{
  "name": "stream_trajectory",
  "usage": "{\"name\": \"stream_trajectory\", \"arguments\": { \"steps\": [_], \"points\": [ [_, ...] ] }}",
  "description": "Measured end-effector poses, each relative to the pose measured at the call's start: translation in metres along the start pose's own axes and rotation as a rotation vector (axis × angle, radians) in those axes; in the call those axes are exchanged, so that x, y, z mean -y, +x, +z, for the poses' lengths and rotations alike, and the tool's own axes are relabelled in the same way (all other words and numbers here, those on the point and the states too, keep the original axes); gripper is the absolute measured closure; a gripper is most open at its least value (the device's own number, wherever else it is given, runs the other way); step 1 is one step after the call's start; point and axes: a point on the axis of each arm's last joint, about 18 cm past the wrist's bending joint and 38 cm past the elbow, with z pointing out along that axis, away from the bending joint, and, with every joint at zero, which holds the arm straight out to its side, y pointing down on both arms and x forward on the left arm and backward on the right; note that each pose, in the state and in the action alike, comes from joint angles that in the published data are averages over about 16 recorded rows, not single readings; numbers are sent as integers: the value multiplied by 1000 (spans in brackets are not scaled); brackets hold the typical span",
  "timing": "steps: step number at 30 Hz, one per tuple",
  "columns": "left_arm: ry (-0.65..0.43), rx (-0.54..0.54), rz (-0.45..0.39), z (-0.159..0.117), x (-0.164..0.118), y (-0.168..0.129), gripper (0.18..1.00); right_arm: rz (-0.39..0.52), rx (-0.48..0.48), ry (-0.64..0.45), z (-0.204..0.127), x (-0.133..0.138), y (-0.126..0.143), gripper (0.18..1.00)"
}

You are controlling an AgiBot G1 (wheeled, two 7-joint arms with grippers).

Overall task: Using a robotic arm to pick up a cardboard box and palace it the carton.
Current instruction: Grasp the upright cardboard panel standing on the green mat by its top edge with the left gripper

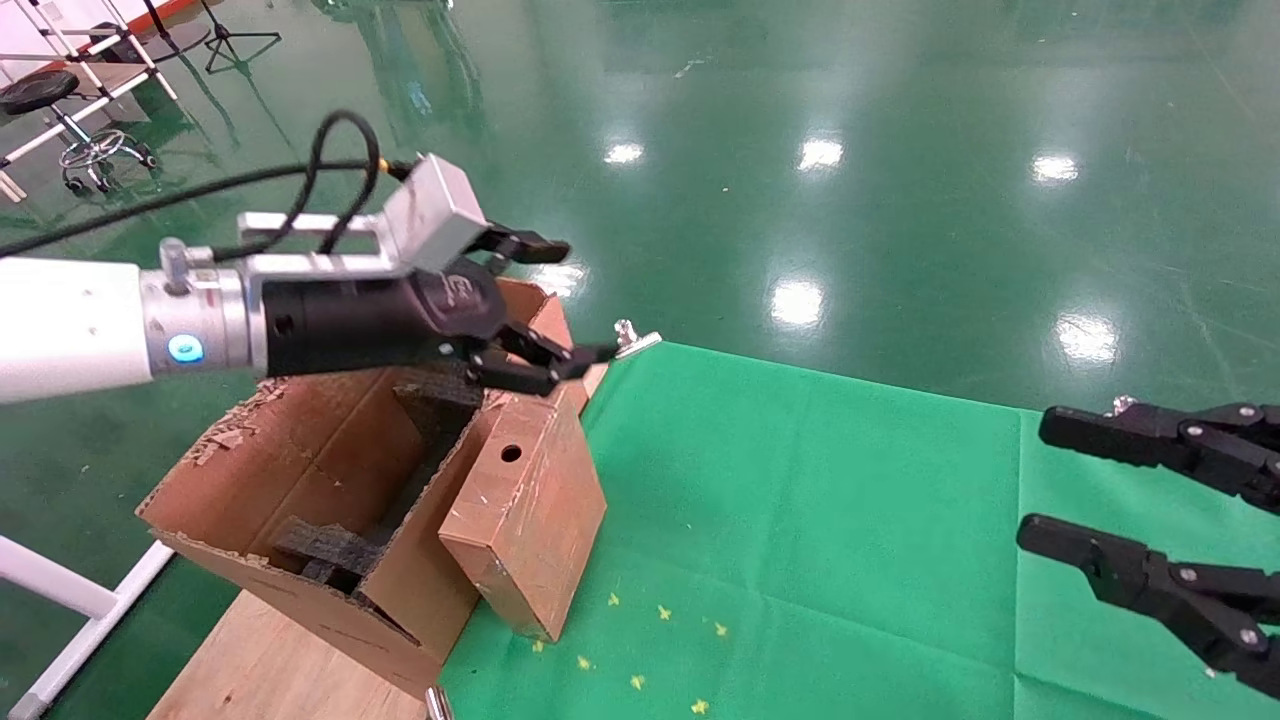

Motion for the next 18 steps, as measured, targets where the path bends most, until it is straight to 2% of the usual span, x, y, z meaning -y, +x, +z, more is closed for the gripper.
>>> {"name": "stream_trajectory", "arguments": {
  "steps": [8, 18],
  "points": [
    [-125, 59, -192, -10, -12, -13, 184, 0, 0, 0, 0, 0, 0, 754],
    [-324, 102, -457, -11, -33, -12, 184, 0, 0, 0, 0, 0, 0, 910]
  ]
}}
